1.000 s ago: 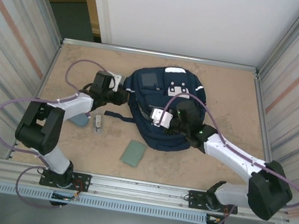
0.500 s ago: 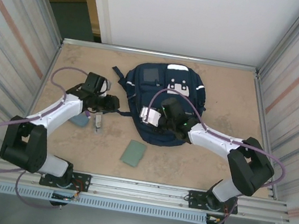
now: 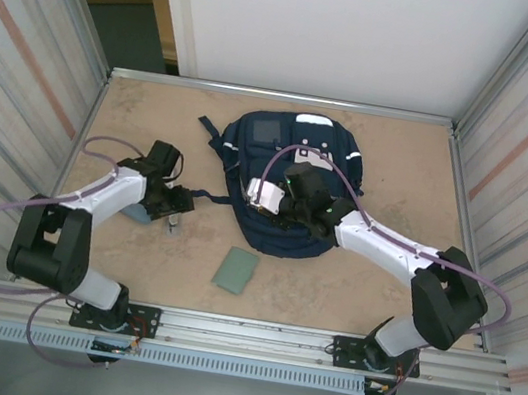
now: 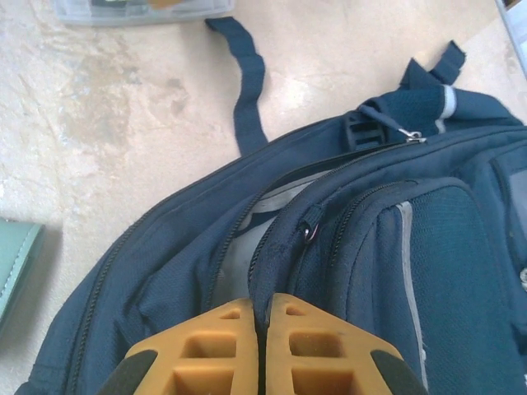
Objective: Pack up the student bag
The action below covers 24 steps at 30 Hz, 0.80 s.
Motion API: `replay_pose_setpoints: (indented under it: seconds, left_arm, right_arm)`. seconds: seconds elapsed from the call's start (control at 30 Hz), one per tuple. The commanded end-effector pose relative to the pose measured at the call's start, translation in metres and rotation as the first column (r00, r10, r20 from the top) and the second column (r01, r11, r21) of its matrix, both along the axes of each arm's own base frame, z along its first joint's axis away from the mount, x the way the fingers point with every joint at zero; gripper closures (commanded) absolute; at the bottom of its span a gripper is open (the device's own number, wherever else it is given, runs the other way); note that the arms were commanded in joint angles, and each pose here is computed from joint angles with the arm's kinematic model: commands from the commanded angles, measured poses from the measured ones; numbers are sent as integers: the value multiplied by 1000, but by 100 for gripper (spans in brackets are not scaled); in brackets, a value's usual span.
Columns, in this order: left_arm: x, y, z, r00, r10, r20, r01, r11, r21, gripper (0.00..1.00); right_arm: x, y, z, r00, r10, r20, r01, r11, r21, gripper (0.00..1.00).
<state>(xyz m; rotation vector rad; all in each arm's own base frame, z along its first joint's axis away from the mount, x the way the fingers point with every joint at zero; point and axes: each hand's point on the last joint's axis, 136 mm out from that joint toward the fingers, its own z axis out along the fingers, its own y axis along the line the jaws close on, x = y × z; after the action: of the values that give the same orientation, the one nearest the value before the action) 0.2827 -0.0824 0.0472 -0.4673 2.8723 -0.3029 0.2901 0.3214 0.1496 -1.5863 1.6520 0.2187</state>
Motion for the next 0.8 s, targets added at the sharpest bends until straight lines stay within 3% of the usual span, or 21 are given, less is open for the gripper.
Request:
replay_pose_setpoints:
  seconds: [0.0,0.13,0.23,0.33,0.57,0.67,0.77]
  left_arm:
    - [5,-5,-4,999,32,2,-32,999,-37,43]
    - [9,6,10,997,66,26,-67,998,16,44]
    - [4,29,29,990,126,69,-134,984,121,44]
    - [-5,71,46,963,251,98,-268,928,258,25]
    - [8,128,40,863,478,162,-502,846,177,16]
    - [25,129,25,830,528,180,-548,832,86,4]
    - [27,132,11,814,559,159,-576,812,96,1]
  right_arm:
    - [-5,4,29,999,33,27,-33,999,11,100]
    - [-8,1,21,1000,26,2,-26,1000,-2,99]
    - [-13,0,18,999,26,-25,-26,1000,8,99]
    - [-15,0,14,999,37,-28,-37,999,10,98]
    - [-15,0,18,998,53,-35,-53,998,18,98]
    - [-13,1,22,997,55,-48,-53,998,39,98]
    - [-14,1,24,996,63,-61,-59,997,55,98]
